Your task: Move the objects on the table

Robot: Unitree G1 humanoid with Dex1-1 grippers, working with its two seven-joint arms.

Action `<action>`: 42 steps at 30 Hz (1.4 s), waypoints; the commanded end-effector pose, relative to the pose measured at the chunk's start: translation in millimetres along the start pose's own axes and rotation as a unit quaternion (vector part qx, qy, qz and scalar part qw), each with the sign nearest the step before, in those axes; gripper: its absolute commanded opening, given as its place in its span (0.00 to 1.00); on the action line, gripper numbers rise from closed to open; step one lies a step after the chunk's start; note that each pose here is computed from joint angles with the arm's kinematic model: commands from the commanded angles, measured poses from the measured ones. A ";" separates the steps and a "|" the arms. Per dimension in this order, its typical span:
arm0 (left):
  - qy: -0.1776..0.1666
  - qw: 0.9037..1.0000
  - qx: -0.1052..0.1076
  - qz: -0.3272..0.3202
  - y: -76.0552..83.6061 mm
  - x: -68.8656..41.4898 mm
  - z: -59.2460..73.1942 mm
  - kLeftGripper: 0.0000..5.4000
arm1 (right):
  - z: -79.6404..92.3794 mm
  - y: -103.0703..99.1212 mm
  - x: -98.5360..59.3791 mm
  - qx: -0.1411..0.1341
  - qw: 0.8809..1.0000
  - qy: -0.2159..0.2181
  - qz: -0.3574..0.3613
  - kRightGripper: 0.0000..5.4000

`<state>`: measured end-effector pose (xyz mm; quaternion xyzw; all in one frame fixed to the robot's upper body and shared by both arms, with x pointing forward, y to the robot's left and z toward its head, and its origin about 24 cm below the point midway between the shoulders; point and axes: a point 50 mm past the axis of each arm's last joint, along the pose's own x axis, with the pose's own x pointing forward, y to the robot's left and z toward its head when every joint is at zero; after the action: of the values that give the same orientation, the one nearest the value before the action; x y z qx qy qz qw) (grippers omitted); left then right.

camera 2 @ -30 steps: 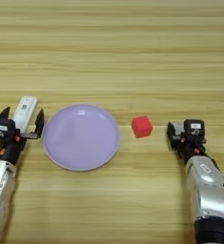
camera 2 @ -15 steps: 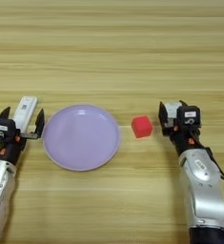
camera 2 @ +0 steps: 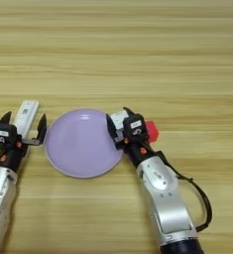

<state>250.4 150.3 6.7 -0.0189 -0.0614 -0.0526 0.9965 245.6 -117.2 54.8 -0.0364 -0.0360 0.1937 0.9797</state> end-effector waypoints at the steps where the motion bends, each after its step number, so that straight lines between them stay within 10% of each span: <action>1: 0.006 1.000 0.004 -0.001 0.0 1.1 -1.5 1.00 | -1.1 12.8 9.2 0.010 1.000 0.003 0.030 0.46; 26: 0.006 1.000 0.003 0.000 -1.0 0.5 -1.5 1.00 | -30.7 51.5 7.5 0.030 0.990 0.064 0.125 0.46; 42: 0.005 1.000 0.003 -0.001 -1.9 0.5 -1.2 1.00 | -25.2 47.0 7.6 0.034 0.992 0.046 0.112 0.82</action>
<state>250.5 149.6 6.6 -0.0187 -0.0612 -0.0526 0.9966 236.7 -70.3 22.7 -0.0181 0.0302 0.3065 0.9512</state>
